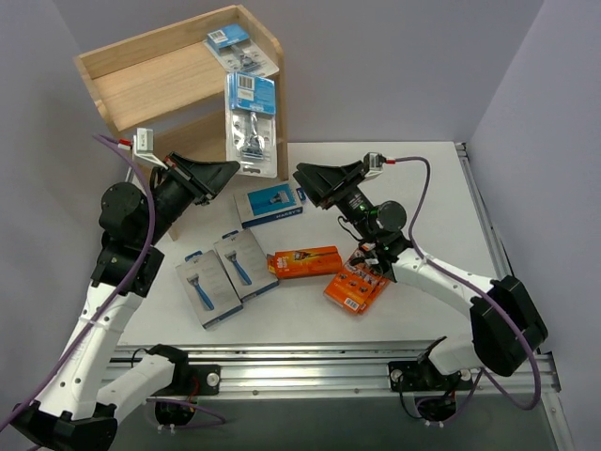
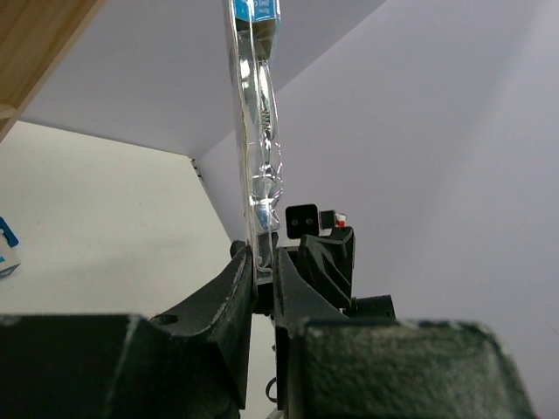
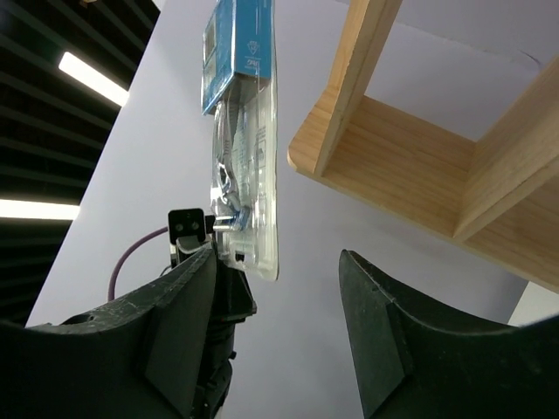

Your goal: Place and organize the shaving razors onto the shelf

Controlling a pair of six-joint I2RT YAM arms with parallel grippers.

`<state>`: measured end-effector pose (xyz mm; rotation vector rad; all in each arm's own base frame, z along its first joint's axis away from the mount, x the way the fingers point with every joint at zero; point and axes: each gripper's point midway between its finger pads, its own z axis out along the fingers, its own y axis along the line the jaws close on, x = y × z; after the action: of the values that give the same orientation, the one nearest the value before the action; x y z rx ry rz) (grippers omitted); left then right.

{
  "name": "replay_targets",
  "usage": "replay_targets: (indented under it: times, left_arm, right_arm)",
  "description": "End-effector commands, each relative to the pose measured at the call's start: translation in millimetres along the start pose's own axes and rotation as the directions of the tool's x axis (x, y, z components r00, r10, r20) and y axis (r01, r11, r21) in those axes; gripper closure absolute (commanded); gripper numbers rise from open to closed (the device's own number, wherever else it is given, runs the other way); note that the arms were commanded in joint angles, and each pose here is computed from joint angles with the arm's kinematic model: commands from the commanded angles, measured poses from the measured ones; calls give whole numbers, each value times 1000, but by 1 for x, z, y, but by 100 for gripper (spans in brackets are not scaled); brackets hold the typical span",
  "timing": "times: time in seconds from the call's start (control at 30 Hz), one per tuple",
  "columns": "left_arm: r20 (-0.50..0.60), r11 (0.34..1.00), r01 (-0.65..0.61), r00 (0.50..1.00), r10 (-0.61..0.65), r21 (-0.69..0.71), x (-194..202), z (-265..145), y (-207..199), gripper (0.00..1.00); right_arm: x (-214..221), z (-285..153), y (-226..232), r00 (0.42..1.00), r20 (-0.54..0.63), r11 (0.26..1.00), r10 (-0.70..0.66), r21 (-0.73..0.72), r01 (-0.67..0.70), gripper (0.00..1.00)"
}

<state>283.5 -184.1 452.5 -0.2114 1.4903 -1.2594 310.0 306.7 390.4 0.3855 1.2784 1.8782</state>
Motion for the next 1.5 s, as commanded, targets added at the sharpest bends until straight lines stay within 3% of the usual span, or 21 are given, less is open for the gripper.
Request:
replay_targets:
  times: [0.0, 0.33, 0.67, 1.0, 1.47]
  left_arm:
    - [98, 997, -22, 995, 15, 72, -38, 3, -37, 98]
    - [326, 995, -65, 945, 37, 76, -111, 32, -62, 98]
    - [459, 994, 79, 883, -103, 70, -146, 87, -32, 98]
    - [493, 974, 199, 839, -228, 112, -151, 129, -13, 98]
    - [468, 926, 355, 801, -373, 131, -135, 161, 26, 98]
  right_arm:
    - [-24, -52, 151, 991, 124, 828, -54, -549, 114, 46]
    - [-30, -87, 130, 972, 141, 888, -190, -398, 231, 43]
    - [-23, -125, 110, 953, 113, 916, -280, -264, 300, 38]
    - [-16, -164, 77, 958, 114, 945, -262, -173, 279, 38]
    - [-11, -165, 58, 955, 75, 949, -286, -118, 293, 36]
